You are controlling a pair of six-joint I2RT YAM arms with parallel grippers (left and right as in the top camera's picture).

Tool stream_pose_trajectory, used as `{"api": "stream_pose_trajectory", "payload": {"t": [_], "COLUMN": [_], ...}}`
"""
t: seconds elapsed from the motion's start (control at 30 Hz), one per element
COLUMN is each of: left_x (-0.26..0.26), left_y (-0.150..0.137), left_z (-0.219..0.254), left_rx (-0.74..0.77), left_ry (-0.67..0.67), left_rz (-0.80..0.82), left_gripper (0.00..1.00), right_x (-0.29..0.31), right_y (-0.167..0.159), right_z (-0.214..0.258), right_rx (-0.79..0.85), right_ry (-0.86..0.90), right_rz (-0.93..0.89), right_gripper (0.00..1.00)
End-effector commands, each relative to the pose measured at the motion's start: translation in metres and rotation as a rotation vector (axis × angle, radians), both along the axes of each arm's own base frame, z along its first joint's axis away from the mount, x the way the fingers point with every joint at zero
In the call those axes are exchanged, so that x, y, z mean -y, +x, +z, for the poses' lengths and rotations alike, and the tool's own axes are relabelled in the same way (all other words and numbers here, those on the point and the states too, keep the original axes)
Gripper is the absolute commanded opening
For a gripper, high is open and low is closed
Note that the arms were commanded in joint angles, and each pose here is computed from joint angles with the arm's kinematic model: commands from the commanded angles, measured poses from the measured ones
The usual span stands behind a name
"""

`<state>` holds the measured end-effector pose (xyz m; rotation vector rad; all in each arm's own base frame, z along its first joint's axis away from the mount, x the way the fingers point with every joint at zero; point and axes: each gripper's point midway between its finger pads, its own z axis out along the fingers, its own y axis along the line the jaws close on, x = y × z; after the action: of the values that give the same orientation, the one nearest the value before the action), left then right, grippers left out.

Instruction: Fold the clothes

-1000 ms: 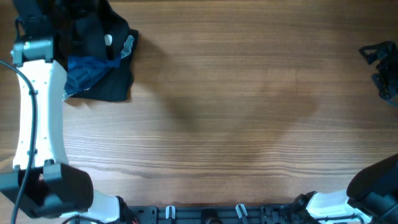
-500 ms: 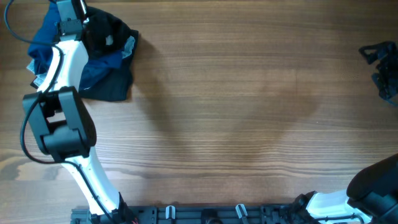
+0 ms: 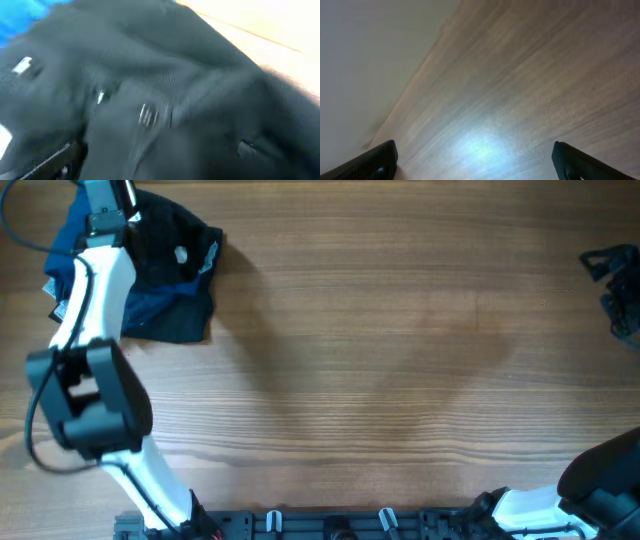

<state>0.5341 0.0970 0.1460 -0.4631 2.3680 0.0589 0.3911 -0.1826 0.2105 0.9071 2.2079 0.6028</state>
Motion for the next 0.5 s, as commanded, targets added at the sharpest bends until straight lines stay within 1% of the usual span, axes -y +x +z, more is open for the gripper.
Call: {"api": "stream_pose_trajectory", "payload": {"t": [0.0, 0.07, 0.13, 0.17, 0.23, 0.33, 0.37, 0.47], "left_x": [0.005, 0.008, 0.013, 0.016, 0.019, 0.020, 0.020, 0.020], "left_y": [-0.025, -0.042, -0.058, -0.066, -0.075, -0.080, -0.080, -0.080], "left_z": [0.101, 0.141, 0.172, 0.187, 0.201, 0.208, 0.208, 0.208], "left_rx": [0.176, 0.241, 0.297, 0.326, 0.355, 0.368, 0.367, 0.367], "left_ry": [0.013, 0.021, 0.022, 0.018, 0.017, 0.020, 0.020, 0.020], "left_rz": [0.008, 0.004, -0.005, -0.016, -0.023, -0.023, -0.023, -0.023], "left_gripper": [1.00, 1.00, 1.00, 1.00, 1.00, 1.00, 1.00, 1.00], "right_x": [-0.001, 0.001, -0.009, -0.019, -0.045, -0.124, -0.164, -0.223], "right_y": [0.009, 0.014, 0.018, 0.020, 0.023, 0.020, 0.014, 0.003], "right_z": [0.011, 0.021, 0.040, 0.054, 0.081, 0.129, 0.145, 0.163], "right_rx": [0.060, 0.107, 0.182, 0.224, 0.300, 0.476, 0.557, 0.625], "right_ry": [-0.066, -0.122, -0.205, -0.272, -0.400, -0.632, -0.709, -0.781], "right_rz": [0.059, 0.089, 0.172, 0.223, 0.344, 0.613, 0.732, 0.834], "right_gripper": [1.00, 1.00, 0.99, 1.00, 1.00, 0.99, 1.00, 1.00]}}
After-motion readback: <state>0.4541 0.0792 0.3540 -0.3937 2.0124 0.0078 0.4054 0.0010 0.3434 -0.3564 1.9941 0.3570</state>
